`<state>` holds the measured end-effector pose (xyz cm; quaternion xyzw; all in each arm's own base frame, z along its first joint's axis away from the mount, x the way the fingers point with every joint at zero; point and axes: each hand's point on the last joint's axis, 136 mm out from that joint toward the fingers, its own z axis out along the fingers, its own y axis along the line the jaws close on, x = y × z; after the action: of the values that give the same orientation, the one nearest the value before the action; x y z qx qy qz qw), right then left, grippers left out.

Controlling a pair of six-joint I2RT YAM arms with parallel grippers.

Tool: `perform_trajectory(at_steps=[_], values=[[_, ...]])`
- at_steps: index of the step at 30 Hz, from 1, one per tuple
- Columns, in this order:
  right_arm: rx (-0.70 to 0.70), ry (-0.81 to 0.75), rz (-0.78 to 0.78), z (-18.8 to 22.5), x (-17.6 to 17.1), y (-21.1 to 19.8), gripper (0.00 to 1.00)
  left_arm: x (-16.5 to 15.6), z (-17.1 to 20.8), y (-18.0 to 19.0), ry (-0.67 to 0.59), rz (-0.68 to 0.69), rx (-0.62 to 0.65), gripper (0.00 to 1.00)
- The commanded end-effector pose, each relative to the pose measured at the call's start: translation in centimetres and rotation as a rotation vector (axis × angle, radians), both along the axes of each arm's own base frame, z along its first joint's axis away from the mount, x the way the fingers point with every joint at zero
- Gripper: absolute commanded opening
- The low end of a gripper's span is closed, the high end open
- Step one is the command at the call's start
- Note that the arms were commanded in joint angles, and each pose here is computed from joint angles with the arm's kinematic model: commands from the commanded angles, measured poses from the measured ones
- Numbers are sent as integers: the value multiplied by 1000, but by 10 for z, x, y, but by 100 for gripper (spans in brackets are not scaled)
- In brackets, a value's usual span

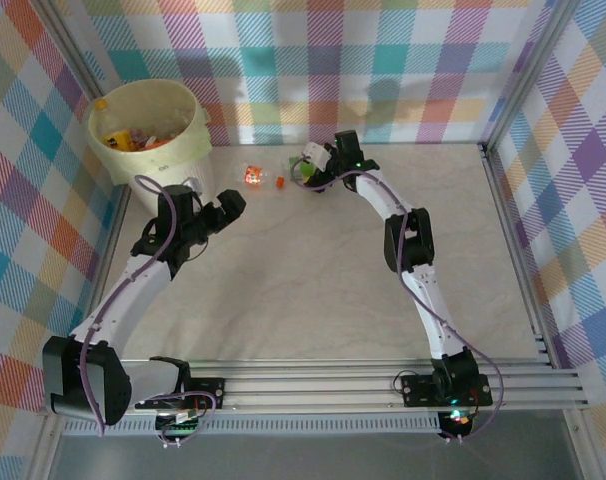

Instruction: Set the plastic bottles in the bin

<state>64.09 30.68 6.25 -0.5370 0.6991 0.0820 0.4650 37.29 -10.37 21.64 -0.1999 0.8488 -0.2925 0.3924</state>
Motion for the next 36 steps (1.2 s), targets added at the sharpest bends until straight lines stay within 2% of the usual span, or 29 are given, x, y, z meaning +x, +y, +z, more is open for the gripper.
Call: perform_trajectory(at_steps=[1,5,10,11,16,21,25,31,36], values=[[24,64,75,-3,-14,4,85,6,5,-4,-37,-17,15,100],[9,110,94,-5,-25,3,75,9,3,-8,-28,-29,-2,100],[-1,110,41,3,-26,-3,53,8,2,-12,-16,-44,-12,100],[4,104,25,7,-25,-5,51,8,2,-11,-15,-44,-10,100],[71,64,5,34,-36,-5,47,3,2,-11,-12,-44,-8,100],[20,60,21,32,-53,5,43,2,1,-9,-14,-39,-4,100],[32,56,5,39,-64,13,41,0,1,-12,-18,-55,-10,100],[54,-12,61,59,-106,20,40,-5,-1,-13,-13,-79,7,100],[130,-32,62,89,-151,14,39,-8,-4,-31,13,-155,-59,100]])
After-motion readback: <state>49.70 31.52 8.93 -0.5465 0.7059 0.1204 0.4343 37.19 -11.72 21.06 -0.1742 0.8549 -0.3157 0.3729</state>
